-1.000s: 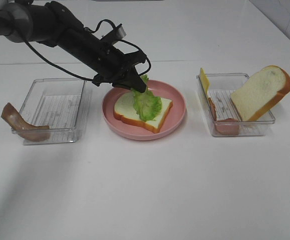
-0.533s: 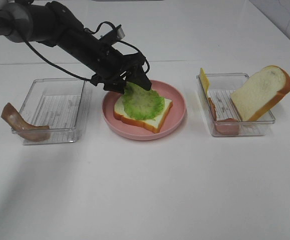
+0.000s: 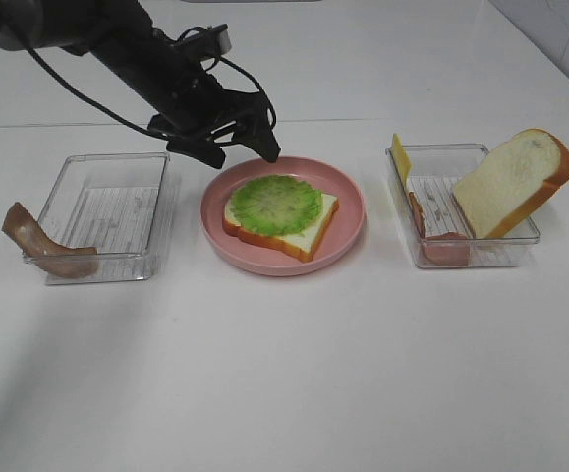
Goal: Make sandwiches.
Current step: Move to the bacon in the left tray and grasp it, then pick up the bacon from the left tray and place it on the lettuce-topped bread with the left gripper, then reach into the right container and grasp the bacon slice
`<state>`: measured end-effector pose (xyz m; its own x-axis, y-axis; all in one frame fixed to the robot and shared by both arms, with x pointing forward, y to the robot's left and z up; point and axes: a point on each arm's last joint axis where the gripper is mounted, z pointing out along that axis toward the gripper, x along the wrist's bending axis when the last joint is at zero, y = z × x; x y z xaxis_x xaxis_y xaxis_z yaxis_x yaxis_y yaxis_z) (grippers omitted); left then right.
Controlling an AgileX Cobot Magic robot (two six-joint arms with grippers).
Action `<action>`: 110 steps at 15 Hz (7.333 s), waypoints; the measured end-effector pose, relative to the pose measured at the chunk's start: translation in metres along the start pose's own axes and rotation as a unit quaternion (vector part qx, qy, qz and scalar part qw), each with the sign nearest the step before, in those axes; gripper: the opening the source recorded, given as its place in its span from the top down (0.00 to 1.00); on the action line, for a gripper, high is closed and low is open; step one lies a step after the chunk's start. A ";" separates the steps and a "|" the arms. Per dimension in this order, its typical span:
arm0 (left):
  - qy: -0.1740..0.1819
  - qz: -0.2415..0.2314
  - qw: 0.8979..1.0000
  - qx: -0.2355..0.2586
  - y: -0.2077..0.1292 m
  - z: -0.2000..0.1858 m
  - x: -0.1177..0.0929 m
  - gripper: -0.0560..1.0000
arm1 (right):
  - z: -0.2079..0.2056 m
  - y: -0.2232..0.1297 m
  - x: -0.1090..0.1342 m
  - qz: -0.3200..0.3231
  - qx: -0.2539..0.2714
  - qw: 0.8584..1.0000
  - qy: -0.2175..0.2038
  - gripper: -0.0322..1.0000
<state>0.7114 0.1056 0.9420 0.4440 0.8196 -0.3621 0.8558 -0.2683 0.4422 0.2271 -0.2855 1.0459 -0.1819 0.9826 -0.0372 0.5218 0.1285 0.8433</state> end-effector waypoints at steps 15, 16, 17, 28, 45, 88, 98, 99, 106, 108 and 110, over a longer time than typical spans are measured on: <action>0.200 -0.049 0.976 0.073 -0.007 -0.137 0.040 0.23 | 0.000 0.000 0.000 0.000 0.000 1.000 0.000 0.18; 0.204 -0.069 0.973 0.077 -0.012 -0.141 0.054 0.24 | 0.000 0.000 0.000 0.000 0.000 1.000 0.000 0.18; 0.207 -0.090 0.970 0.087 -0.020 -0.141 0.067 0.24 | 0.000 0.000 0.000 0.000 0.000 1.000 0.000 0.18; 0.209 -0.137 0.948 0.197 -0.097 -0.121 0.088 0.24 | 0.000 0.000 0.000 0.000 0.000 1.000 0.000 0.18; 0.203 -0.133 0.955 0.168 -0.095 -0.105 0.095 0.93 | 0.000 0.000 0.000 0.000 0.000 1.000 0.000 0.18; -0.060 -0.129 0.989 0.030 -0.042 0.014 0.011 0.93 | 0.000 0.000 0.000 0.000 0.000 1.000 0.000 0.18; -0.045 -0.138 0.989 0.000 -0.030 0.009 0.013 0.75 | 0.000 0.000 0.000 0.000 0.000 1.000 0.000 0.18; -0.045 -0.139 0.989 0.000 -0.030 0.009 0.013 0.62 | 0.000 0.000 0.000 0.000 0.000 1.000 0.000 0.18; 0.036 -0.013 0.998 -0.048 -0.009 -0.058 -0.001 0.10 | 0.000 0.000 0.000 0.000 0.000 1.000 0.000 0.18; 0.090 0.034 0.995 -0.035 -0.008 -0.101 -0.011 0.10 | 0.000 0.000 0.000 0.000 0.000 1.000 0.000 0.18; 0.148 0.047 0.988 -0.015 -0.014 -0.154 -0.023 0.10 | 0.000 0.000 0.000 0.000 0.000 1.000 0.000 0.18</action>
<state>0.6481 0.1685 1.0701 0.4199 0.9053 -0.0647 0.8048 -0.3384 0.4876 0.2271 -0.2854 1.0459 -0.1825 0.9825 -0.0364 0.5218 0.1281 0.8434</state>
